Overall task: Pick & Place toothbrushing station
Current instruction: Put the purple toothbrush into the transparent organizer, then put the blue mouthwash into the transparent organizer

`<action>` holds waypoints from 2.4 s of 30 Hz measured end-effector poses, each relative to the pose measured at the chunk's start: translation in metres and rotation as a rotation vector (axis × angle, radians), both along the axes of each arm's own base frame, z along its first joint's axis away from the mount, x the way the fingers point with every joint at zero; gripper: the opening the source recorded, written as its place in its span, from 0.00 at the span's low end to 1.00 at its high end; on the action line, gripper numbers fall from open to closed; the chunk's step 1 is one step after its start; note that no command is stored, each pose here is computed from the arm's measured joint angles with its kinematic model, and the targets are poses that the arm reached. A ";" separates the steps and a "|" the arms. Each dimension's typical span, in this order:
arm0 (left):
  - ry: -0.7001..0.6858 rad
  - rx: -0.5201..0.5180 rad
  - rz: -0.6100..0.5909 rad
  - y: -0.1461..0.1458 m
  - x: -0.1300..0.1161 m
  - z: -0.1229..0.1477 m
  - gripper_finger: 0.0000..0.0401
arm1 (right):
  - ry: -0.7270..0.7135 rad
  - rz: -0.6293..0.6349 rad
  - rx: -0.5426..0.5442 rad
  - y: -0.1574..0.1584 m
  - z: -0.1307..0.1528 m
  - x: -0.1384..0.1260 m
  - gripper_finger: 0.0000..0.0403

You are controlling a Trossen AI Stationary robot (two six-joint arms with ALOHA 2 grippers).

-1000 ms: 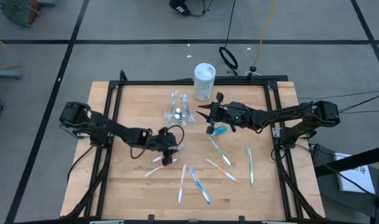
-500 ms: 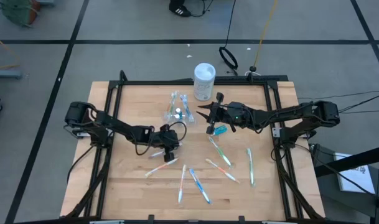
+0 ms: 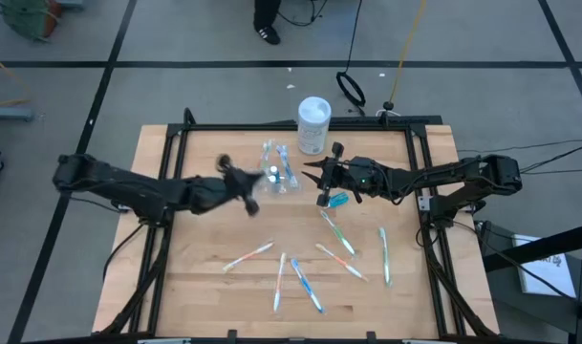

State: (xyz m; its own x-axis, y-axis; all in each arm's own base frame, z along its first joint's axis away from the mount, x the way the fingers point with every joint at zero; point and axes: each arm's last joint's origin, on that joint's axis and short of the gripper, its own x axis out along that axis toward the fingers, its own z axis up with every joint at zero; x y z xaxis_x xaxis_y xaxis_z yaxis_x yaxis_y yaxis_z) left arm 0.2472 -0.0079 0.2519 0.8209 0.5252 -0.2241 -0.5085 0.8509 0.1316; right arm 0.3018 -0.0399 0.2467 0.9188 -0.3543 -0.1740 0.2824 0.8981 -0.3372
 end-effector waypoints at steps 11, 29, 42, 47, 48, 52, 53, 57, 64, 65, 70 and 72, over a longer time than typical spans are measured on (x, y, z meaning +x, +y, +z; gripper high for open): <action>-0.230 0.118 0.117 0.027 -0.010 0.039 0.01 | -0.022 0.000 0.000 0.000 0.002 0.000 0.25; -0.010 -0.058 0.299 0.064 0.025 -0.037 0.01 | -0.040 -0.005 0.026 0.000 0.003 0.000 0.25; 0.035 0.015 0.220 0.048 0.017 -0.023 0.23 | 0.013 -0.022 0.129 0.001 -0.006 -0.001 0.25; 0.013 0.091 0.173 0.040 0.007 -0.003 0.37 | 0.092 -0.036 0.217 0.006 -0.016 -0.003 0.25; 0.008 0.108 0.163 0.039 0.004 0.002 0.39 | 0.107 -0.039 0.235 0.008 -0.018 -0.004 0.25; -0.023 0.136 0.104 0.031 -0.007 0.017 0.44 | 0.145 -0.047 0.313 0.015 -0.023 -0.006 0.25; -0.022 0.130 0.077 0.029 -0.010 0.019 0.45 | 0.155 -0.049 0.331 0.017 -0.025 -0.006 0.25; 0.024 0.059 -0.069 0.021 -0.015 0.016 0.45 | 0.242 -0.087 0.427 0.023 -0.035 -0.012 0.25; 0.164 -0.064 -0.305 0.010 -0.011 -0.005 0.45 | 0.397 -0.273 0.667 0.028 -0.054 -0.028 0.25; 0.181 -0.070 -0.332 0.009 -0.010 -0.008 0.45 | 0.410 -0.298 0.690 0.028 -0.056 -0.030 0.25; 0.206 -0.081 -0.396 0.007 -0.002 -0.016 0.45 | 0.449 -0.352 0.723 0.027 -0.060 -0.035 0.25; 0.213 -0.083 -0.395 0.007 0.000 -0.018 0.45 | 0.452 -0.344 0.710 0.026 -0.060 -0.034 0.25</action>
